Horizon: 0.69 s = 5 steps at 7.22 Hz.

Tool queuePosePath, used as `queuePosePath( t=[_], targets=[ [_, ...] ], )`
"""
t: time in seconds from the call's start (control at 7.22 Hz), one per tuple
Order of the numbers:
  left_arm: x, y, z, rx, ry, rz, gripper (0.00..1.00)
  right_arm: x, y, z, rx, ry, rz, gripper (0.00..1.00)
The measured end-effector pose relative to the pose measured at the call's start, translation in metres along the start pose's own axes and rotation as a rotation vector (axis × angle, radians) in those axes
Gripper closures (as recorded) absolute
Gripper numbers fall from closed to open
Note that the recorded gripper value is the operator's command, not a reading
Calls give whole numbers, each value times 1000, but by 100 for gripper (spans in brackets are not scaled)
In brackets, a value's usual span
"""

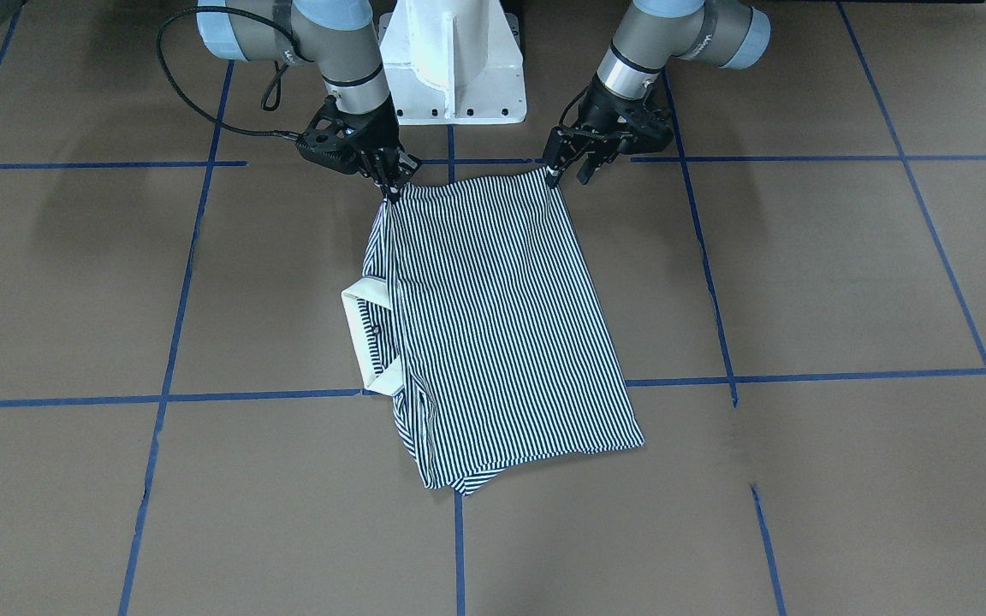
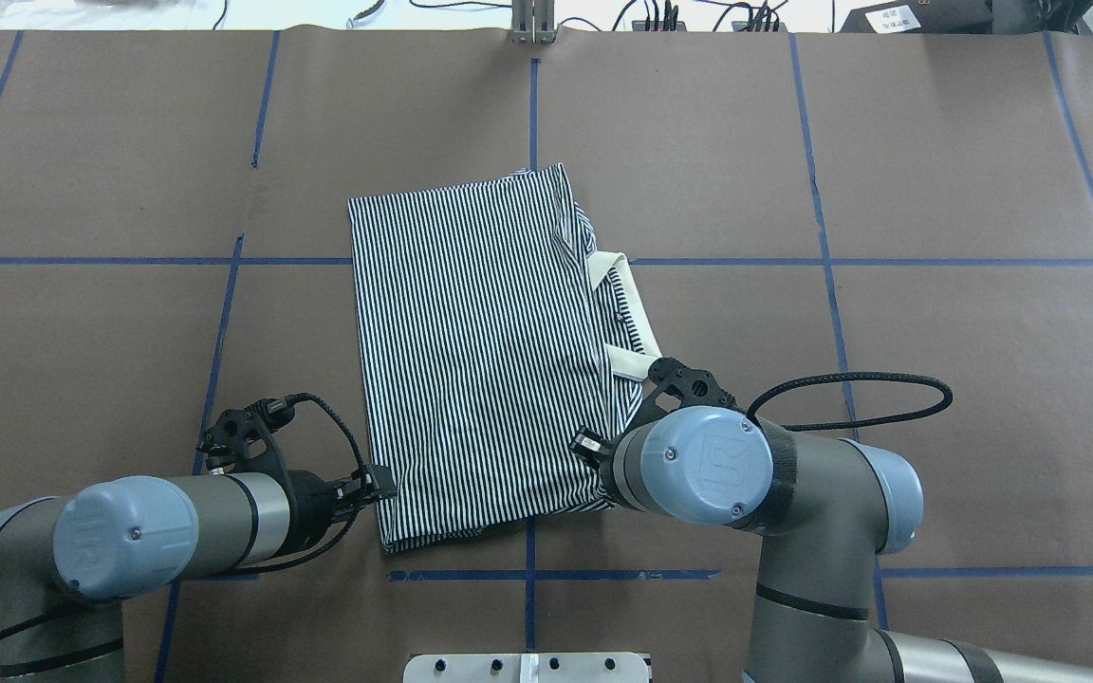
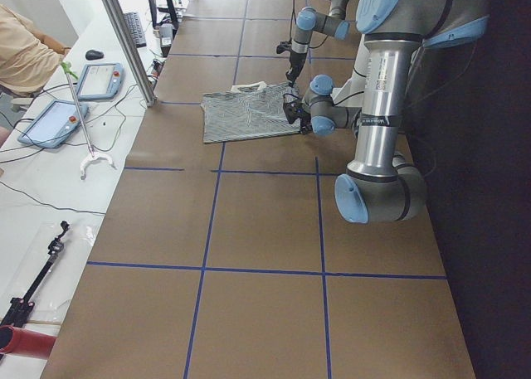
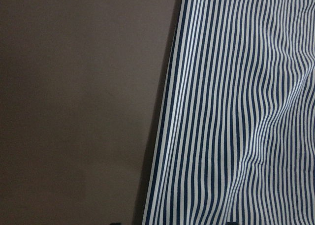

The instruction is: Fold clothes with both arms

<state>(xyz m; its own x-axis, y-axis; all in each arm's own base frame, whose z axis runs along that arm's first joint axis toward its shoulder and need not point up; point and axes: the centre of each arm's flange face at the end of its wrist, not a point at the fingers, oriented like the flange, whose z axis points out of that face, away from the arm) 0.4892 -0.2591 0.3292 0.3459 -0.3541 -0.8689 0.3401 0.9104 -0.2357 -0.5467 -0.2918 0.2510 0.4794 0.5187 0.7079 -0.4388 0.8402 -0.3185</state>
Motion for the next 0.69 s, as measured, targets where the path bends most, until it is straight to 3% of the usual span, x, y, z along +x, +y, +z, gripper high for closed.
queuePosePath(
  t=[0.42, 0.69],
  targets=[
    [-1, 17, 9, -25, -9, 7, 49, 0, -1, 0, 1, 0, 1, 100],
    [-2, 23, 12, -34, -15, 11, 55, 0, -1, 0, 1, 0, 1, 100]
  ],
)
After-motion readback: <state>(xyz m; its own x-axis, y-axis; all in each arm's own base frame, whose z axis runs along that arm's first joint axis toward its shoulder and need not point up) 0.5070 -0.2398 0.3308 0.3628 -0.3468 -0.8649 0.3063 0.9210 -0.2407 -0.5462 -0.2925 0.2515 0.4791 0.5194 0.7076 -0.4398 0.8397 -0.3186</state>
